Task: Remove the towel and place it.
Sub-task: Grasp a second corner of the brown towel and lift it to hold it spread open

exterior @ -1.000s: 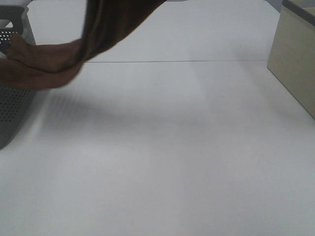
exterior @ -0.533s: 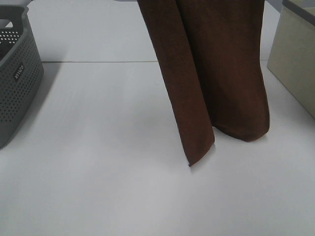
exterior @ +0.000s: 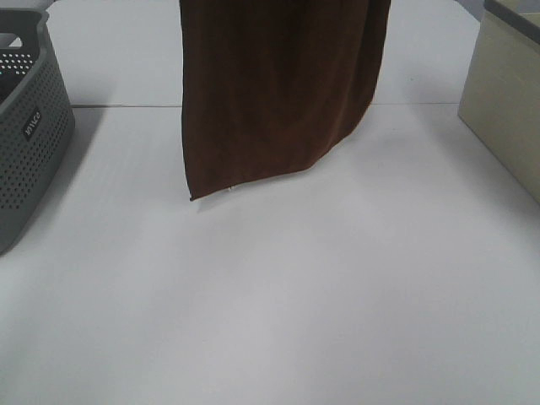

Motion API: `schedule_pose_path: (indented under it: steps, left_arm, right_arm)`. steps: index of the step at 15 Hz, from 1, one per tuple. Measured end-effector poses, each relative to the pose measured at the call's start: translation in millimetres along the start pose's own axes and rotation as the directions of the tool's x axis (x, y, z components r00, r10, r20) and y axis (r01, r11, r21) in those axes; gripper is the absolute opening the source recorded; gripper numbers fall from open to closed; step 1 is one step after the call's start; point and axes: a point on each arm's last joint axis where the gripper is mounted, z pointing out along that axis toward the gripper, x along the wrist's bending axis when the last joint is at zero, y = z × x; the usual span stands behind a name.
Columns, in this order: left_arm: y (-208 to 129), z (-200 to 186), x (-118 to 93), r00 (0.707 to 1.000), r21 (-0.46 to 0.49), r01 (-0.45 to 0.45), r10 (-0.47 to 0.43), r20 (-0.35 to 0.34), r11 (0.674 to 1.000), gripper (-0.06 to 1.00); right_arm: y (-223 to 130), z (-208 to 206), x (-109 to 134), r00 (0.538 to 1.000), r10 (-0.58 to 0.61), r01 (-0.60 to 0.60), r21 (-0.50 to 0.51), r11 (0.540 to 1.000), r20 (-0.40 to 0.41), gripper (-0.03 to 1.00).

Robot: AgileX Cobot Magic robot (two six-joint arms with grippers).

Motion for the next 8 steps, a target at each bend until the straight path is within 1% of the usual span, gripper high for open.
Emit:
schedule_pose_path:
  steps: [1, 3, 5, 7, 8]
  left_arm:
    - [-5.6, 3.5, -0.3, 1.0, -0.003, -0.018, 0.018, -0.017, 1.0, 0.0]
    - [-28.7, 9.4, 8.1, 0.998, 0.02, -0.023, 0.024, -0.066, 1.0, 0.0]
    - [-53.9, 15.7, 15.5, 0.992, 0.03, 0.004, 0.0, -0.123, 1.0, 0.0]
    - [-74.4, 24.4, 14.9, 0.983, 0.001, 0.035, -0.035, -0.182, 0.999, 0.0]
    - [-92.2, 35.0, 12.3, 0.973, -0.022, 0.064, -0.067, -0.219, 0.998, 0.0]
  right_arm:
    - [-3.0, 7.6, 3.9, 1.0, -0.001, 0.001, -0.014, 1.0, 0.006, 0.01]
    - [-8.9, 21.4, 10.4, 0.999, 0.043, -0.042, -0.044, 0.998, 0.019, 0.01]
    - [-12.1, 34.2, 16.4, 0.995, 0.102, -0.1, -0.111, 0.989, 0.02, 0.01]
    - [-17.8, 48.8, 25.5, 0.989, 0.146, -0.143, -0.173, 0.974, 0.007, 0.01]
    - [-23.9, 60.1, 33.1, 0.988, 0.157, -0.155, -0.211, 0.965, -0.006, 0.01]
